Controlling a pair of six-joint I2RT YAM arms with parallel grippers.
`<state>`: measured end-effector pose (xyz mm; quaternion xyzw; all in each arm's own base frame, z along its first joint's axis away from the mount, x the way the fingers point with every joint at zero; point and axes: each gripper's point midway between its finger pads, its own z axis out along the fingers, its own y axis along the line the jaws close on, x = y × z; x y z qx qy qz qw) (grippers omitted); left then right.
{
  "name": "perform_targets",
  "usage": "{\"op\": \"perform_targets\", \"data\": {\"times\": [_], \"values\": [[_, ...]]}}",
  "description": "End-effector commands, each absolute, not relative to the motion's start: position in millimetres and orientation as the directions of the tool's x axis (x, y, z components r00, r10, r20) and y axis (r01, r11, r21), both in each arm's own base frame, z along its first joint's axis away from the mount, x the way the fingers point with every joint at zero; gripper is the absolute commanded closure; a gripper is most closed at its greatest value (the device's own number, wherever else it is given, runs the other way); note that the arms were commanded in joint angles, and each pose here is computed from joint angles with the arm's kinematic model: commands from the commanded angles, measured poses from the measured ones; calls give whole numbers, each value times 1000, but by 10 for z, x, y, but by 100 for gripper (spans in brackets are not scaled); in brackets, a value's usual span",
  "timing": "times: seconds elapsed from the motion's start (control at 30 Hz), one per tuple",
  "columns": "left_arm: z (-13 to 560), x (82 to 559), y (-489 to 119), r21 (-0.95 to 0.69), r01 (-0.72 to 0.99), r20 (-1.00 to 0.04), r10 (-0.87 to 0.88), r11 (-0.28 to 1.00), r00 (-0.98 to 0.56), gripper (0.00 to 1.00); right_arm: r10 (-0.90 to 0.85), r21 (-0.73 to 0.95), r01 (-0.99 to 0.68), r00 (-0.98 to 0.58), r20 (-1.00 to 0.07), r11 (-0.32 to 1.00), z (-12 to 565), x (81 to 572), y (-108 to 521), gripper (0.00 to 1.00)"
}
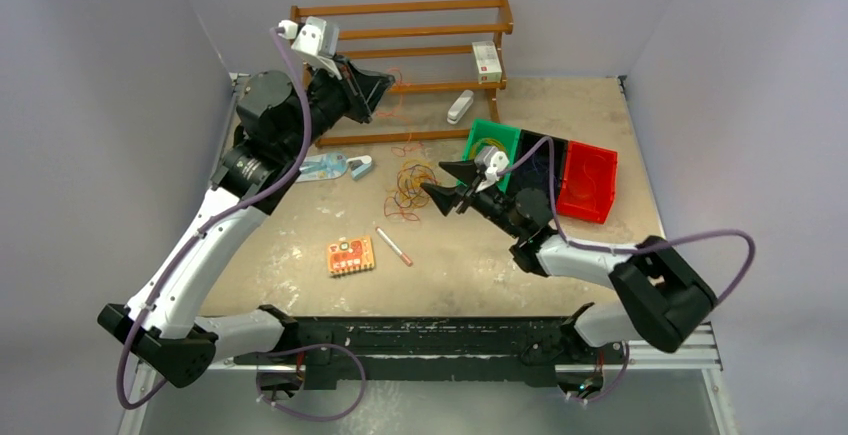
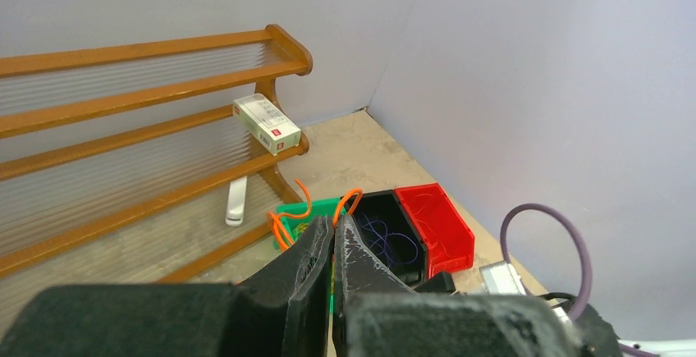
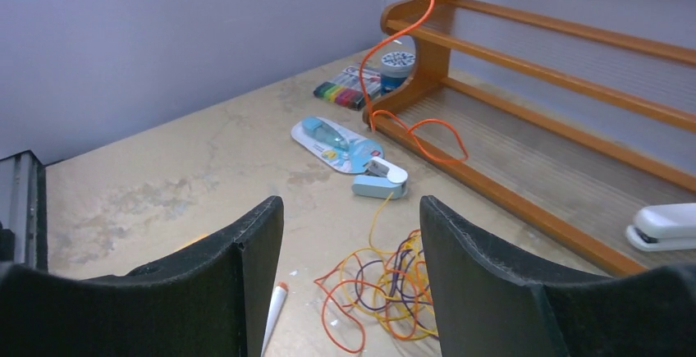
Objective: Untangle the cables
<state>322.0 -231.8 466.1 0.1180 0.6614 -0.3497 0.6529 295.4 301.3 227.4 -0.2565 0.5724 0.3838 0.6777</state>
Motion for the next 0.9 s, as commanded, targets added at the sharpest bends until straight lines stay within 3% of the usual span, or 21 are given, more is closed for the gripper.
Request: {"op": "perform_targets", "data": {"times": [0.0,0.23,0.37,0.87], "values": [[4840,3104,-2283,-275,656,-944,-326,703,-45,100,158,47,-769,71,-985,638,2360,2963,2857,36],[4722,3054,-2373,-302,689,-937,-339,659,-85,100,177,8,-819,115,-978,574,2835,2825,2921,35],[4705,3026,-2397,-309,701,-934,-344,643,-96,100,215,119,-775,22,-976,621,2941,3045,2960,35],[4680,3012,-2449,-311,720,-933,-345,620,-106,100,304,361,-762,-224,-926,538,2893,3362,3401,37]]}}
